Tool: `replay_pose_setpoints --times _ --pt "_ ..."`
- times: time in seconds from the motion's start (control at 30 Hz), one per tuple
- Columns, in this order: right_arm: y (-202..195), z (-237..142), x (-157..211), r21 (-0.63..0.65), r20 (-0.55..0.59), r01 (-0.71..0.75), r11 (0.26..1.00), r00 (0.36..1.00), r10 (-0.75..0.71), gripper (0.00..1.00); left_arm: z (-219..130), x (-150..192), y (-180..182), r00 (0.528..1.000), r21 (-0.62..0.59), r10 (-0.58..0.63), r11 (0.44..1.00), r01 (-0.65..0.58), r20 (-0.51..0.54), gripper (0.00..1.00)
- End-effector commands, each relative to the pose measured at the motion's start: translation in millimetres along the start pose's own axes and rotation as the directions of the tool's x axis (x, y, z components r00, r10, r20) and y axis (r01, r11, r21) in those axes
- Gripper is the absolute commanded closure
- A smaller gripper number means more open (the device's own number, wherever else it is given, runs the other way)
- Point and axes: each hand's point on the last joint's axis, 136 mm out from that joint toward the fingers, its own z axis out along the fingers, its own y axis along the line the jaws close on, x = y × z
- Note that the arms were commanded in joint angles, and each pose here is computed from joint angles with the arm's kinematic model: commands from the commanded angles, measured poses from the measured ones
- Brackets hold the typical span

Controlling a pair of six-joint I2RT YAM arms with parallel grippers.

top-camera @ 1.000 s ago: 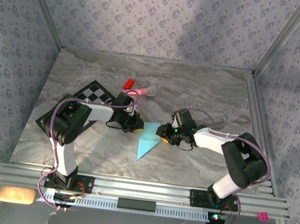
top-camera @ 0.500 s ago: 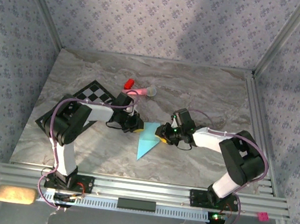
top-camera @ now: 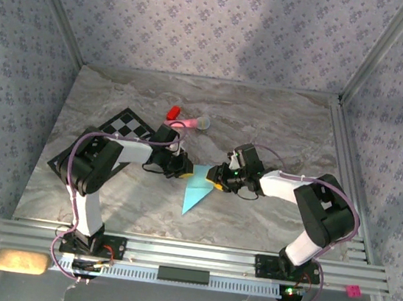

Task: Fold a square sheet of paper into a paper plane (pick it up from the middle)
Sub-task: Rotate the paper at the center of the table.

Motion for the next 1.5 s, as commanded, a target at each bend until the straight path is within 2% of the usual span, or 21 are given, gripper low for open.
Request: replay_pose_setpoints --times 0.0,0.47,0.67,0.83,1.13,1.3,1.47 --pt "8 3 -1 -0.041 -0.032 0.072 0.997 0.997 -0.073 0.61 -3 3 19 0.999 -0.06 -0.033 0.998 0.033 0.006 0.87" --pt "6 7 -8 -0.05 -0.037 0.097 0.994 0.994 -0.099 0.64 -5 2 15 0.999 -0.054 -0.032 0.998 0.033 0.013 0.87" --pt "4 10 -8 -0.053 -0.043 0.093 0.994 0.995 -0.095 0.74 -6 3 14 1.0 -0.052 -0.029 0.998 0.029 0.012 0.86" --pt "-1 8 -9 -0.037 -0.024 0.084 0.996 0.996 -0.085 0.83 -17 0 -3 0.999 -0.017 -0.007 1.0 0.008 0.035 0.82" --pt "-10 -1 -15 -0.006 0.071 -0.003 1.0 0.998 0.003 0.98 -40 -1 -35 0.995 0.025 0.057 0.998 -0.059 0.078 0.76" --pt "-19 -9 -19 0.019 0.166 -0.088 0.996 0.983 0.083 0.99 -36 9 -37 0.997 0.012 0.056 0.998 -0.057 0.057 0.76" --pt "-20 -9 -16 0.009 0.193 -0.141 0.99 0.972 0.136 0.98 -19 21 -39 0.998 0.015 0.052 0.999 -0.052 0.021 0.78"
